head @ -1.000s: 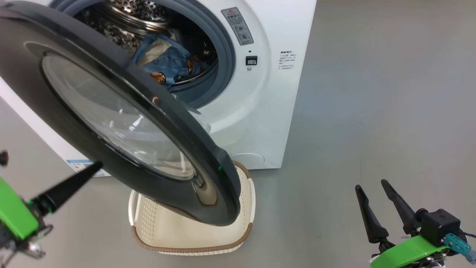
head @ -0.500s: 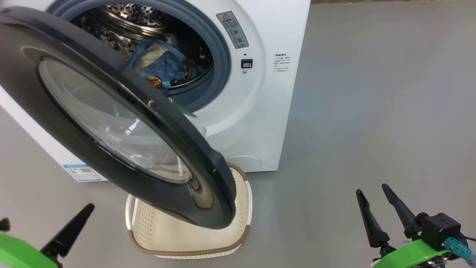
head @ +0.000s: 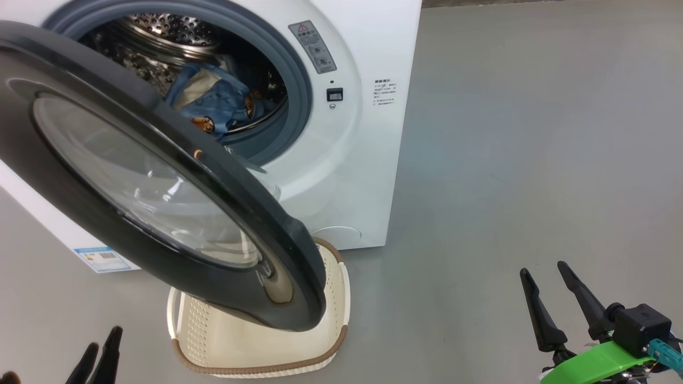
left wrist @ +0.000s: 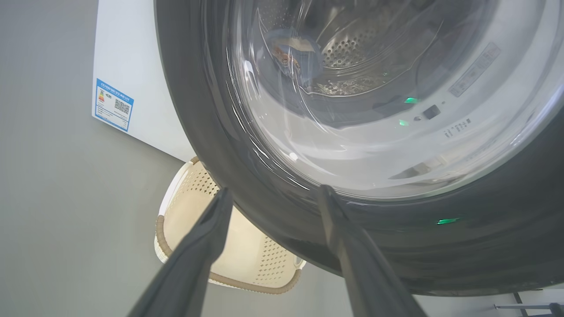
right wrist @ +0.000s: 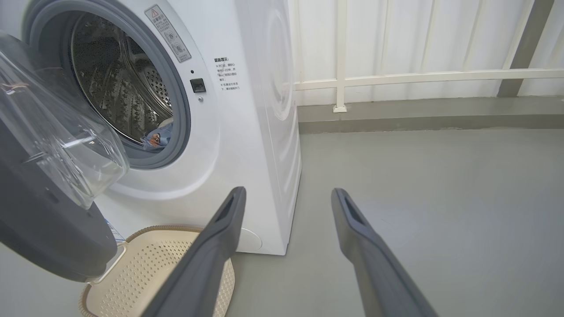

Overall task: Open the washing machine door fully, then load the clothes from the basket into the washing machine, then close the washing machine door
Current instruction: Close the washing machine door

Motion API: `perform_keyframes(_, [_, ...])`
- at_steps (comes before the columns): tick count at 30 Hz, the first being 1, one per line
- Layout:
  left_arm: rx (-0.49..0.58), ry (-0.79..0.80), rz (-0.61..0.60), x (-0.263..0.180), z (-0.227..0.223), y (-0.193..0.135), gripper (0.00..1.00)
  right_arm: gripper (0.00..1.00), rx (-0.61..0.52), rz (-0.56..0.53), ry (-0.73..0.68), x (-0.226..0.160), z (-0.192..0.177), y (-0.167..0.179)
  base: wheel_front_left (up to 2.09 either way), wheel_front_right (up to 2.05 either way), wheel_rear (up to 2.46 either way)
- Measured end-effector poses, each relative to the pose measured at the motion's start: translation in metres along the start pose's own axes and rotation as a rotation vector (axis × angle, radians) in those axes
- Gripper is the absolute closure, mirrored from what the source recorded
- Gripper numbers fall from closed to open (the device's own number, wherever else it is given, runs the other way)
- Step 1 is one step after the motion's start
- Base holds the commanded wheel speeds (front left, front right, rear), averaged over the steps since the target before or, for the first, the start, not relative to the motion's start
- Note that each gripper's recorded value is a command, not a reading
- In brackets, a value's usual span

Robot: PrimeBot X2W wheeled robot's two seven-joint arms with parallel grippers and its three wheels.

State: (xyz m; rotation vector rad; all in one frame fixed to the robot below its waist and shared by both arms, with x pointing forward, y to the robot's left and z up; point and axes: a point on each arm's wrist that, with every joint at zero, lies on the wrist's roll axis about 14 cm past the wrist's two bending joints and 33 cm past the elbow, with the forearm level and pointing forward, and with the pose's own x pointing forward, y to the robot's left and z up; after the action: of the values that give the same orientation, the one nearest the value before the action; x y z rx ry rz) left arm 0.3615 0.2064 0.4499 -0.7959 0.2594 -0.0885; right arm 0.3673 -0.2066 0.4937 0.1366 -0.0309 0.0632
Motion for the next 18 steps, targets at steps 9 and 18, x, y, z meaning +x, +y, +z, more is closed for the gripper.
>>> perform_keyframes(9, [0.230,-0.033,0.017,0.003,0.001,0.012,0.00,0.00,-0.007,-0.028,-0.008,-0.004,0.003,-0.010,0.00,0.00,0.00])
perform_keyframes(18, [0.407,-0.126,0.001,0.009,0.013,-0.002,0.00,0.00,-0.009,-0.047,-0.015,-0.006,0.006,-0.016,0.00,0.00,0.00])
